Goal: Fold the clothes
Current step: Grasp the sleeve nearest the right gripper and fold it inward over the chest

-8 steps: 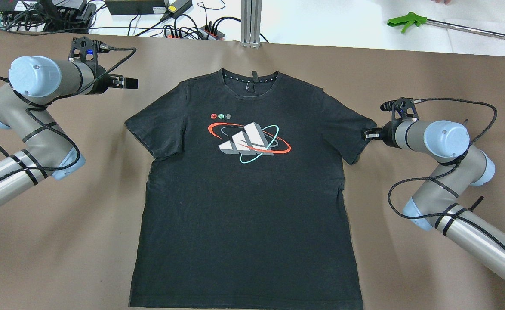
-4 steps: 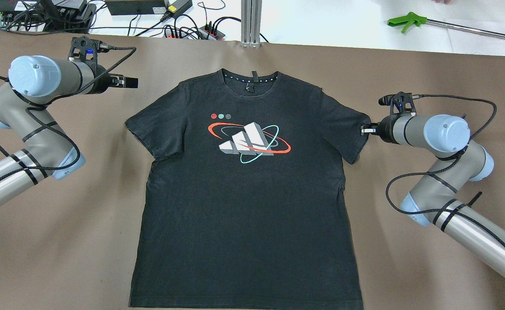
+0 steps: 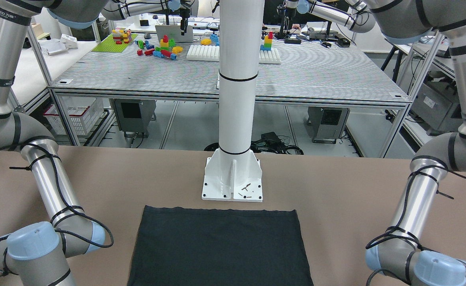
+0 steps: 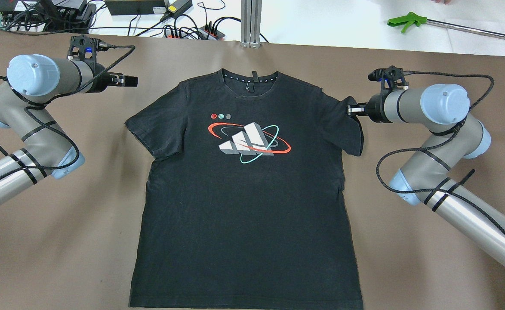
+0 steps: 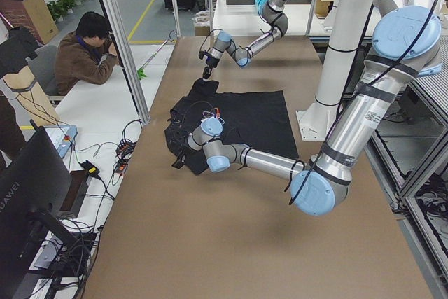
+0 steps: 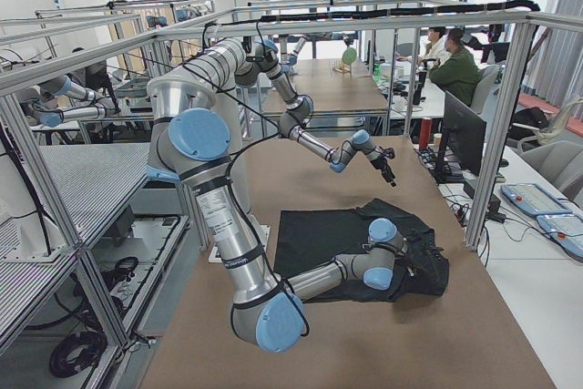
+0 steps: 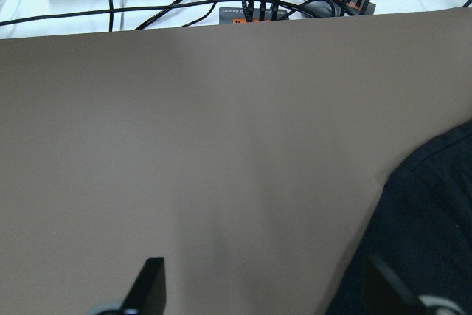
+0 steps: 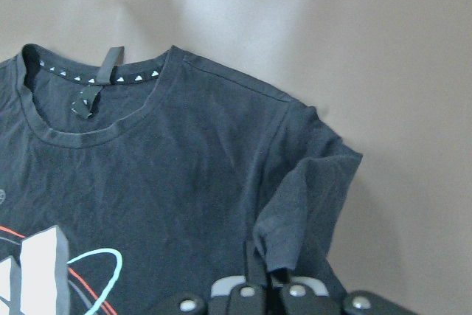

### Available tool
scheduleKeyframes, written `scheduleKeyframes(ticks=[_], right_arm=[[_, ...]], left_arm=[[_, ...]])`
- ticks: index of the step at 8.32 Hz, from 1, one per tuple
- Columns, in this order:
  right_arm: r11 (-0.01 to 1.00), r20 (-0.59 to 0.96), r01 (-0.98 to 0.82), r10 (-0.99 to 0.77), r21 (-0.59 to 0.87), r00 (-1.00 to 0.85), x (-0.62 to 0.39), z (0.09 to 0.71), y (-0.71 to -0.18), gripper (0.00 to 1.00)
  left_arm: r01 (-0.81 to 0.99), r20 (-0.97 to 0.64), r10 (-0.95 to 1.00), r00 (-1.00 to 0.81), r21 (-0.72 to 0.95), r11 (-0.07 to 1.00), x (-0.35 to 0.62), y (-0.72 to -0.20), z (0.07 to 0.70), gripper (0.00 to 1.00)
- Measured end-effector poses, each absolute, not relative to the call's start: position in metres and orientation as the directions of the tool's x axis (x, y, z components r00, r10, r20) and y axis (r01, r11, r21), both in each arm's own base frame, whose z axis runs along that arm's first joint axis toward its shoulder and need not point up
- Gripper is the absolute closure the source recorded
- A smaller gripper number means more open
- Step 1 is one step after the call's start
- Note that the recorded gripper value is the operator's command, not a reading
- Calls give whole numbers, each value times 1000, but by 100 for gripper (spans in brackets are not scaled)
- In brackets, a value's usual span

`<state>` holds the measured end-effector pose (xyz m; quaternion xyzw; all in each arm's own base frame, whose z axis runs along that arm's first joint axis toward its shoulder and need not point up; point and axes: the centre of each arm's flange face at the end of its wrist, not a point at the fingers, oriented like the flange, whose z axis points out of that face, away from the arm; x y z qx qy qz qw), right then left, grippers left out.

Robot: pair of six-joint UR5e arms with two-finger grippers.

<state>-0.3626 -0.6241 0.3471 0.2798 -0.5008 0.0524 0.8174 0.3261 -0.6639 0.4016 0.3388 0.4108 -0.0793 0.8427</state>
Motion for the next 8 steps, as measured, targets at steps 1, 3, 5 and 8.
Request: scheduleKeyframes(ticks=[1,3,5,8], right_arm=[[836,860,-385,-183,391,476,-386,330,-617,100],[799,854,-436,-177,415,489,-442,303,-595,100],[786,849,-454,-165,420,501,-474,285,-581,100],[780,846,-466,-147,418,513,-491,280,-577,5]], left_arm=[[414,-742,140,656,509,755,327,-664,403,6],[420,-732,130,669,516,747,327,-666,405,6],[421,-730,128,672,518,744,330,-669,402,6],[423,-729,126,673,518,743,332,-674,399,6]])
